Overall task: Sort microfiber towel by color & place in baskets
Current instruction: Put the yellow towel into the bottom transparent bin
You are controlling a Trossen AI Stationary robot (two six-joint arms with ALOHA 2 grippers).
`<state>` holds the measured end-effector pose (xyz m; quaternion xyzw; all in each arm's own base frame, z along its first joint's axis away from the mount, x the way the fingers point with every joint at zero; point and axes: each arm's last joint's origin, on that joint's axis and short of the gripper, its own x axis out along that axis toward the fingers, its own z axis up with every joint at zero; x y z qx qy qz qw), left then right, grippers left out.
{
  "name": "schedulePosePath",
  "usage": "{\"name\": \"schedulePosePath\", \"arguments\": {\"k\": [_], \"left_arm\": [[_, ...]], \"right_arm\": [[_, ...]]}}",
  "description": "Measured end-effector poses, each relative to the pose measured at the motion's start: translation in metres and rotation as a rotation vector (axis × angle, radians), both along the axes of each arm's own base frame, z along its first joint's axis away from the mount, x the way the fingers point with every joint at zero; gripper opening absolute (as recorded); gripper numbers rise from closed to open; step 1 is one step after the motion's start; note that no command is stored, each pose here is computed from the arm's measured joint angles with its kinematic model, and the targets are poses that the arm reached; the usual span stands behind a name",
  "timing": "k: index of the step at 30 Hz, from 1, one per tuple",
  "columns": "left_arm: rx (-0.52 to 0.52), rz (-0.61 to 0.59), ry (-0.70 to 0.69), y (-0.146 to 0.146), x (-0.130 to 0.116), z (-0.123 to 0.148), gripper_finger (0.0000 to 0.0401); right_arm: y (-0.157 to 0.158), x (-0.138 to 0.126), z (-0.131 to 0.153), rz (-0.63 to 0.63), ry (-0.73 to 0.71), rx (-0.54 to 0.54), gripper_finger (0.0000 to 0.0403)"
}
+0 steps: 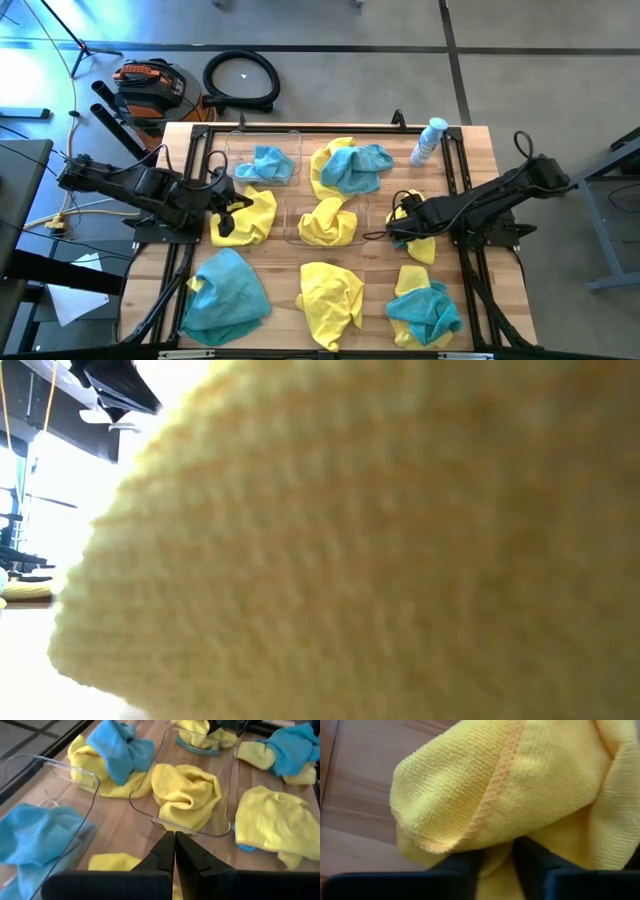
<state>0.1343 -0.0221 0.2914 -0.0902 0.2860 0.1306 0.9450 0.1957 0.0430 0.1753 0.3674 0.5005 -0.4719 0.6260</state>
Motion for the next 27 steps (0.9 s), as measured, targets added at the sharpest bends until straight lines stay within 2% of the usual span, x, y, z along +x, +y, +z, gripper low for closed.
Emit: {"name": "schedulePosePath", "arguments": {"k": [2, 4, 8, 13, 18, 22, 27], "left_arm": [[0.007, -0.006, -0.012, 0.0, 0.0, 0.001, 0.0001], [0.001, -0.003, -0.015, 0.0, -0.001, 0.002, 0.0001], [-0.01, 0.005, -0.018, 0.0, -0.001, 0.002, 0.0001], [0.013, -0.01, -0.013, 0.0, -0.001, 0.002, 0.0001], [0.036, -0.024, -0.008, 0.0, -0.001, 0.002, 0.0001], [0.036, -0.024, -0.008, 0.0, -0.001, 0.002, 0.0001], [0.037, -0.025, -0.008, 0.0, -0.001, 0.002, 0.0001]], "right_arm": [[0.0, -0.001, 0.004, -0.005, -0.014, 0.004, 0.0032], [0.002, -0.001, 0.013, -0.003, -0.052, 0.013, 0.0013], [0.008, -0.003, 0.045, -0.042, -0.084, 0.011, 0.0018], [0.019, -0.006, 0.105, -0.047, -0.086, -0.052, 0.0006], [0.032, -0.006, 0.167, -0.035, -0.246, -0.135, 0.0003], [0.043, 0.007, 0.2, 0.033, -0.385, -0.226, 0.0001], [0.055, 0.046, 0.217, 0.113, -0.448, -0.353, 0.0001]]}}
